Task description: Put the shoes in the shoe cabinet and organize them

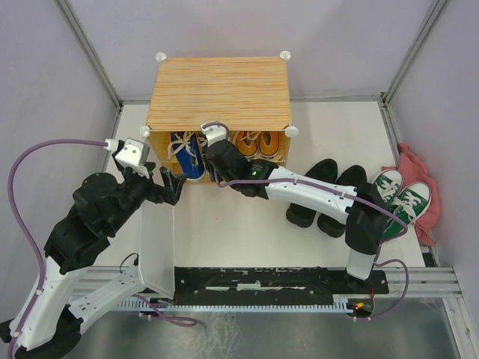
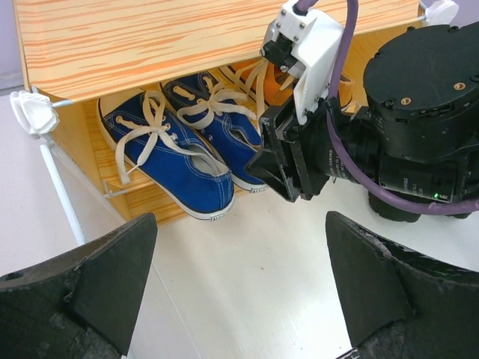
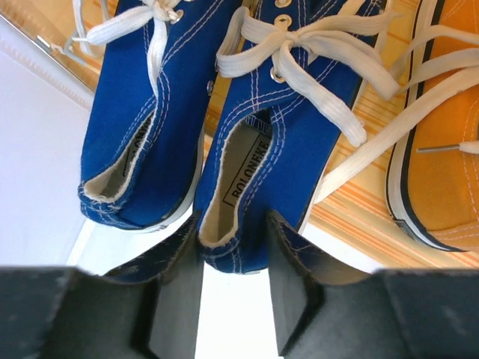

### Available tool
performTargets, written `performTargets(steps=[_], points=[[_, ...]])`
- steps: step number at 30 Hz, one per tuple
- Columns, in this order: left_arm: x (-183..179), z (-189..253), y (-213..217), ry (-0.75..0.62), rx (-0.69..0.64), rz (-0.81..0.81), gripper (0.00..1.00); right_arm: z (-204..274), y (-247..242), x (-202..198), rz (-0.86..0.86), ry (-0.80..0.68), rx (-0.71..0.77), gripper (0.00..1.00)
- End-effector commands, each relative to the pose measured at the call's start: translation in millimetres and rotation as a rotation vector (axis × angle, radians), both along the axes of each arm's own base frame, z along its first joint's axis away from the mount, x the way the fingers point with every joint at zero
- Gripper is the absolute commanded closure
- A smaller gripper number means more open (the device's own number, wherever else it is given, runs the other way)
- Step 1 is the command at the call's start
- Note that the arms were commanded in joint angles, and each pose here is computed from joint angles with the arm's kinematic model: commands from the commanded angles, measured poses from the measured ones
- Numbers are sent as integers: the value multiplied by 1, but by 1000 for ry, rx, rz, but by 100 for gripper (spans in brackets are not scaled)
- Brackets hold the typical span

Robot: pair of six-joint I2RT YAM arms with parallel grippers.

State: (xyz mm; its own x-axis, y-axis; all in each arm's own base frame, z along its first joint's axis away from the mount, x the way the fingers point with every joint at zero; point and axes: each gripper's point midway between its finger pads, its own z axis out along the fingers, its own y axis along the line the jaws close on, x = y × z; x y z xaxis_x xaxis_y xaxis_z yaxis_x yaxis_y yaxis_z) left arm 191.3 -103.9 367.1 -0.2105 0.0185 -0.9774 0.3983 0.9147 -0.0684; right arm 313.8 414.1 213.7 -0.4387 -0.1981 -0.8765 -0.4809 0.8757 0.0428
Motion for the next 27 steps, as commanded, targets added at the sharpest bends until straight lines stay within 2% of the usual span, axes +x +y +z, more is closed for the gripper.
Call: performTargets(steps=[1, 3, 6, 14, 27], points=[[1, 1, 0, 1, -18, 13, 1, 13, 3, 11, -32, -87, 52, 69], [1, 0, 1, 3, -15, 15, 1, 20, 1, 13, -34, -130, 80, 84], [1, 0, 2, 1, -12, 19, 1, 45, -6, 16, -42, -206, 121, 97], [4, -3, 2, 8, 2, 22, 1, 101, -14, 23, -58, -346, 147, 98], [4, -13, 2, 28, 8, 28, 1, 98, 2, 61, -104, -414, 95, 98]])
